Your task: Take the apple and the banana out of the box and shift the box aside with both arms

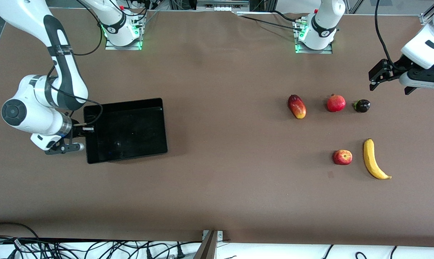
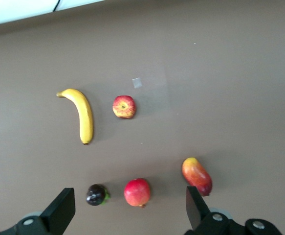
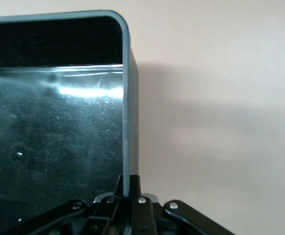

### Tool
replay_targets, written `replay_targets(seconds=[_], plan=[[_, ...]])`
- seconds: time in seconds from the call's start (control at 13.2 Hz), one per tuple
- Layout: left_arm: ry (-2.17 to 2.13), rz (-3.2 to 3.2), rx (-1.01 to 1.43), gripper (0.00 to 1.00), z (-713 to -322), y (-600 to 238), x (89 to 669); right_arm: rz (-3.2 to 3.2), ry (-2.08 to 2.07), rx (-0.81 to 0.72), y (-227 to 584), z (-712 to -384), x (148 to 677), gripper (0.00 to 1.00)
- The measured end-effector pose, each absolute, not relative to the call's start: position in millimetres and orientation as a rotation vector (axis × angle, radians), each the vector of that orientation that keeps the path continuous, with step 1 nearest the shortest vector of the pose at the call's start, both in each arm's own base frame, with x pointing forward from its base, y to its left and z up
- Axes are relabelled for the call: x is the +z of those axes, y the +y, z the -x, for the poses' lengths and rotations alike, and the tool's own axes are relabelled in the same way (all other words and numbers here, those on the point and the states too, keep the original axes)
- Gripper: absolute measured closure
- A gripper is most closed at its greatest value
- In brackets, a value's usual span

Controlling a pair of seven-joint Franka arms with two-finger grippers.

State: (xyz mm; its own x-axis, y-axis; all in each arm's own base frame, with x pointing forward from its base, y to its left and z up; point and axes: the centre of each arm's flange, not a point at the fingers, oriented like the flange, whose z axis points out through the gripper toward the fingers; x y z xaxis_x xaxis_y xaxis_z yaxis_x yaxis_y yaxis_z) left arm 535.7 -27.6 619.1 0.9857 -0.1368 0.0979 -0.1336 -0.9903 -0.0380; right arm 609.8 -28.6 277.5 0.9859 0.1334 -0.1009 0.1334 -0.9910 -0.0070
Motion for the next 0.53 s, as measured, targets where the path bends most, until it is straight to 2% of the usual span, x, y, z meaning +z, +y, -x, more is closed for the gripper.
replay_targets(seconds=[0.38,0.45,0.53], plan=[[0.134,3.137,-0.169,0.00,-530,-5,628,3.142,-0.168,0.134,-43,-583,242,0.93],[0.129,3.137,-0.181,0.00,-529,-4,634,3.143,-0.171,0.118,-42,-585,245,0.87],[0.122,3.143,-0.181,0.00,-527,-3,642,3.143,-0.177,0.089,-40,-590,255,0.76]])
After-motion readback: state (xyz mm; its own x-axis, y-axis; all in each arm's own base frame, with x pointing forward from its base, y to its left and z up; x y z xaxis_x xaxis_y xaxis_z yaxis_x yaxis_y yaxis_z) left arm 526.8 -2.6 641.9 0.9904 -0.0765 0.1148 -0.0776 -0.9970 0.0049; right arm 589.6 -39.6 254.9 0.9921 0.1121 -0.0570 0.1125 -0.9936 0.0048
